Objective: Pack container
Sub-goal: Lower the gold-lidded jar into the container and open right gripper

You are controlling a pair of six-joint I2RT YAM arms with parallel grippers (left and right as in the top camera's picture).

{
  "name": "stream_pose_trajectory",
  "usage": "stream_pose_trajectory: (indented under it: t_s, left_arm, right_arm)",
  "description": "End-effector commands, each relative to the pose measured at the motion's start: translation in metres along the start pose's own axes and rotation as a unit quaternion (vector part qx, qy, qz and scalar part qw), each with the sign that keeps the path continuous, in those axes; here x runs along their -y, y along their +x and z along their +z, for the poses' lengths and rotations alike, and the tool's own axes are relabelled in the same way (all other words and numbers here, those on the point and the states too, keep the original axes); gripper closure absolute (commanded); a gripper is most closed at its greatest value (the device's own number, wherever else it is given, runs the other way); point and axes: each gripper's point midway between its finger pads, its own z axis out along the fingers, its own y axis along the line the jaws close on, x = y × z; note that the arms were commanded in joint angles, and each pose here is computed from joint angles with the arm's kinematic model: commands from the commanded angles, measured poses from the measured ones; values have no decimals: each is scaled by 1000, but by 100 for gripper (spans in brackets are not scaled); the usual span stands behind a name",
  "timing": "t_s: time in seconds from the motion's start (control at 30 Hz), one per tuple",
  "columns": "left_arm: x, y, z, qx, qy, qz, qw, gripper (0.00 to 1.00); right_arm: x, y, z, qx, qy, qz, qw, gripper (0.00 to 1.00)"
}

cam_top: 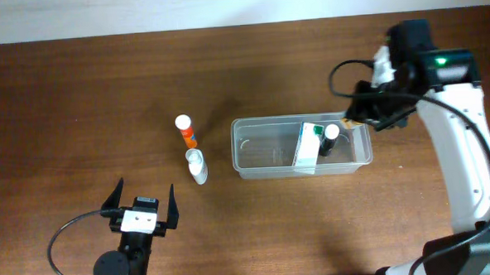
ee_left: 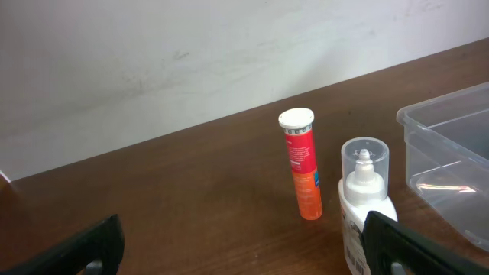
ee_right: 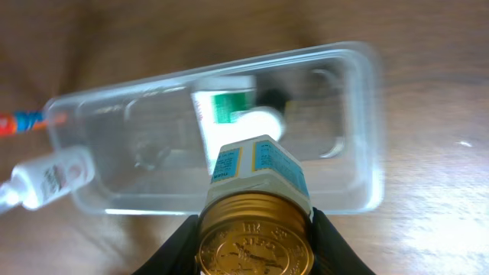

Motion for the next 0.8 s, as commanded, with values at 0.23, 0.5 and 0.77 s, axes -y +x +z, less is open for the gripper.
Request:
stream_pose_trajectory:
  t_s: [0.23,0.5,0.77]
  left_arm:
    - [1,1,0,1,4,6,1000,1]
    - [1,1,0,1,4,6,1000,1]
    - [1,1,0,1,4,6,1000,1]
  right_arm:
    - [-87,30,19,2,-1,-116,993,68]
    - [-111,45,73,-49,19,-155,986,67]
    - [-103,40,120,-79,55,-153,983,68]
